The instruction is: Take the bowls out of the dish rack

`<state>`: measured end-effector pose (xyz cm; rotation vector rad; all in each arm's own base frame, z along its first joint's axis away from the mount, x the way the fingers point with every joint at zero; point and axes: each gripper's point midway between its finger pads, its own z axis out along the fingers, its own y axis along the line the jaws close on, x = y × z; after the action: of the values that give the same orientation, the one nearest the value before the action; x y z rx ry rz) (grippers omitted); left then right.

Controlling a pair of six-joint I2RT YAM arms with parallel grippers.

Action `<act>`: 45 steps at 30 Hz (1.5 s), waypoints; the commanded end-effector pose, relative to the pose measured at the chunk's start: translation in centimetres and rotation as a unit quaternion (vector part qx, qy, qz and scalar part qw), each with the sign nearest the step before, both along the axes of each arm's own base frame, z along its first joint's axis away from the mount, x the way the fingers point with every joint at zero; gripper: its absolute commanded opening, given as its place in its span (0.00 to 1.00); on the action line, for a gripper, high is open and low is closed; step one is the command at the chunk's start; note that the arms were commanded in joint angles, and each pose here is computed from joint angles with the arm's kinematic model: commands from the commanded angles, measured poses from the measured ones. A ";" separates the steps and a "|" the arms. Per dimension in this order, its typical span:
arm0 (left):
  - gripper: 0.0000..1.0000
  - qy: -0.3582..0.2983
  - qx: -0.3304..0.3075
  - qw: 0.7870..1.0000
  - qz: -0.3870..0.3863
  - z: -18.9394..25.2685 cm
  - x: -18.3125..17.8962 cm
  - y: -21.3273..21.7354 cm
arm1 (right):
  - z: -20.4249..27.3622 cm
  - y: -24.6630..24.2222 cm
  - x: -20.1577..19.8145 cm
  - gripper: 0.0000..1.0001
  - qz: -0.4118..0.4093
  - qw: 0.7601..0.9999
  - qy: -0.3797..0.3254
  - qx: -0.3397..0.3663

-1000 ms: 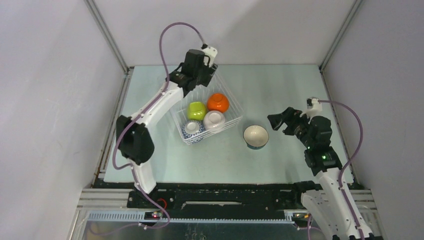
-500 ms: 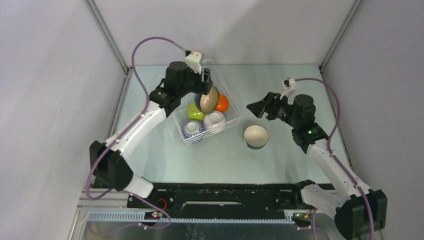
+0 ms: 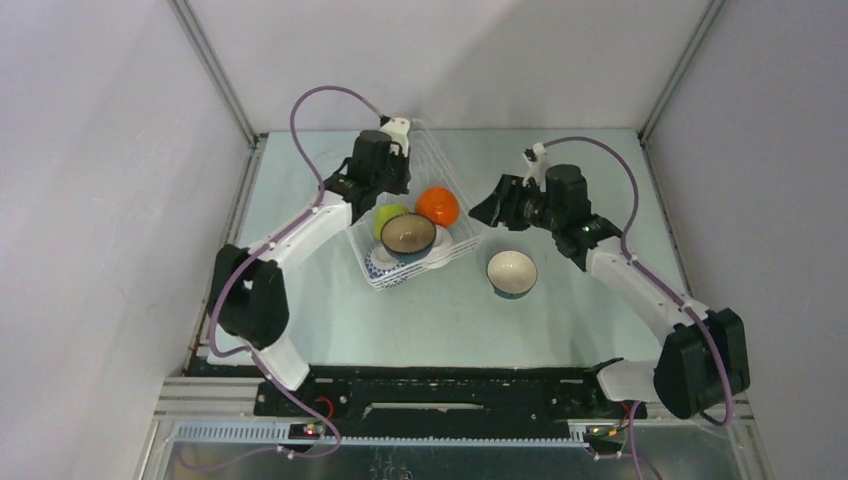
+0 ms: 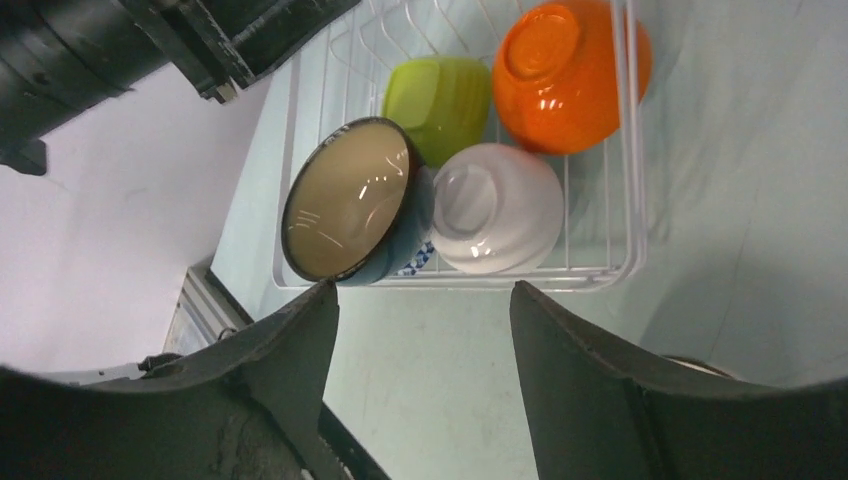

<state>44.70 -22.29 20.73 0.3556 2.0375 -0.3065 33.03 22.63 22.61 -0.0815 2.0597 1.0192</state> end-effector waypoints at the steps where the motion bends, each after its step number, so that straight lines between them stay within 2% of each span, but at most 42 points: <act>1: 0.21 -0.053 -0.031 0.998 -0.004 4.9 0.2 0.3 | 0.8 2.0 0.5 0.73 0.028 0.999 -0.001 -0.034; 5: 0.30 -0.048 -0.039 0.998 0.005 6.0 -1.1 1.0 | 0.3 4.2 1.3 0.71 0.031 0.997 0.035 -0.062; 9: 0.40 -0.038 -0.059 0.997 0.034 6.3 -3.2 2.5 | -0.5 6.7 1.2 0.62 0.052 0.991 0.080 -0.090; 13: 0.41 -0.033 -0.079 0.995 0.051 6.7 -5.2 3.5 | -2.3 7.9 1.2 0.57 0.051 0.982 0.130 -0.125; 17: 0.42 -0.029 -0.106 0.992 0.065 6.5 -7.2 4.3 | -4.1 9.0 1.0 0.55 0.058 0.976 0.167 -0.123; 21: 0.42 -0.038 -0.134 0.988 0.073 5.9 -9.2 5.2 | -5.3 9.5 0.9 0.54 0.058 0.972 0.183 -0.137; 23: 0.43 -0.037 -0.138 0.987 0.074 5.4 -10.0 5.5 | -5.9 9.8 0.9 0.50 0.060 0.970 0.189 -0.144; 28: 0.43 -0.039 -0.141 0.986 0.080 4.5 -11.7 6.6 | -6.4 10.6 0.9 0.50 0.064 0.967 0.196 -0.147; 34: 0.44 -0.042 -0.143 0.985 0.084 4.0 -12.7 7.5 | -6.8 11.5 1.1 0.43 0.066 0.964 0.204 -0.154; 39: 0.44 -0.046 -0.150 0.983 0.094 3.8 -13.0 7.9 | -7.5 12.1 0.9 0.26 0.073 0.961 0.217 -0.158; 45: 0.44 -0.051 -0.154 0.982 0.098 3.8 -13.4 8.3 | -7.8 12.0 1.1 0.28 0.066 0.957 0.219 -0.176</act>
<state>31.20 -14.65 23.26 0.0284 1.9327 -0.4545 34.43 33.43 14.15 -0.1692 2.6592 0.7826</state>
